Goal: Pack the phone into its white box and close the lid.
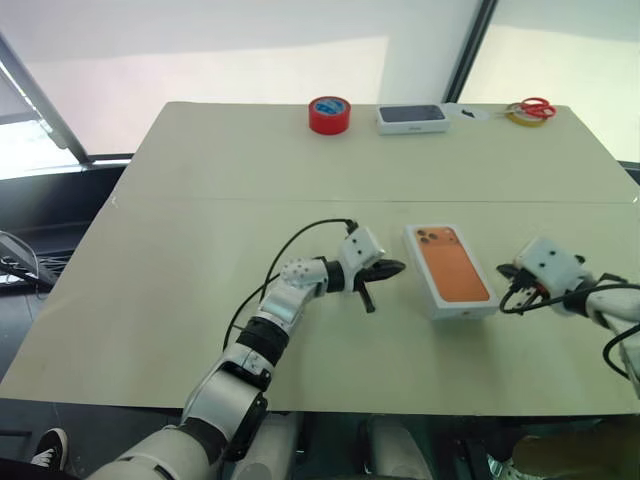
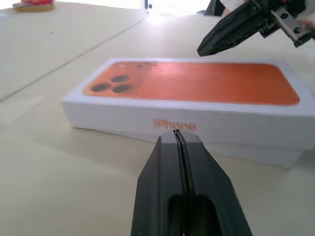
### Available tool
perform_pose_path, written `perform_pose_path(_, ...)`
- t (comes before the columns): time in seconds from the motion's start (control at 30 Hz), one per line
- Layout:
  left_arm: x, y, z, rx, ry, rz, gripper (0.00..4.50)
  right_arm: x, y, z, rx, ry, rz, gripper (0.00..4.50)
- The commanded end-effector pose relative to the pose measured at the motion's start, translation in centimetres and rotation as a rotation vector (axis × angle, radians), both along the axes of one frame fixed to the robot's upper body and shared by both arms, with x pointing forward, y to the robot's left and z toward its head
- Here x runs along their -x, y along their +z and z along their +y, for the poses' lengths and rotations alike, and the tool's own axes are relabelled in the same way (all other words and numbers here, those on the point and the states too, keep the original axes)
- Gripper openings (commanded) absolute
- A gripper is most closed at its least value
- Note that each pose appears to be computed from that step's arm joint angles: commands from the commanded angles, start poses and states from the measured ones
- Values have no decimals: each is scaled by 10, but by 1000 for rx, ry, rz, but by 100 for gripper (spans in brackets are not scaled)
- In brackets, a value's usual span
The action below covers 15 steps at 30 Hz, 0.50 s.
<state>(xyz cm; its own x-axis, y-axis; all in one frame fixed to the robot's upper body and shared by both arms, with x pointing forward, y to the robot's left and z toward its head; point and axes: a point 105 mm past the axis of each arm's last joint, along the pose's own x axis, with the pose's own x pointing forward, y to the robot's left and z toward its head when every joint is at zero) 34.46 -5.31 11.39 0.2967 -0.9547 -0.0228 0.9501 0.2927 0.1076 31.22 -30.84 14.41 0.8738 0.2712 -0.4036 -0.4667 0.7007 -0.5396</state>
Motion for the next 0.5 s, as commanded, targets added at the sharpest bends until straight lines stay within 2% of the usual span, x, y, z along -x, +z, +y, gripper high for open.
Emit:
perform_pose_path(0.03,-3,47,-19,111,-18,-72,0,-2,46,26,-213,112,-136,2)
perform_pose_path(0.1,-5,55,-37,95,-23,-99,0,15,39,50,-255,251,-61,2)
perform_pose_path(0.2,-4,50,-51,56,-52,-91,0,29,20,61,-241,310,52,2)
perform_pose_path(0.23,-6,41,-55,20,-43,-71,0,34,10,61,-224,318,99,2)
perform_pose_path(0.33,1,-11,-60,-200,-68,-8,0,47,-27,55,-54,304,216,2)
perform_pose_path(0.5,5,-39,-48,-296,-102,11,0,45,-37,47,3,263,222,2)
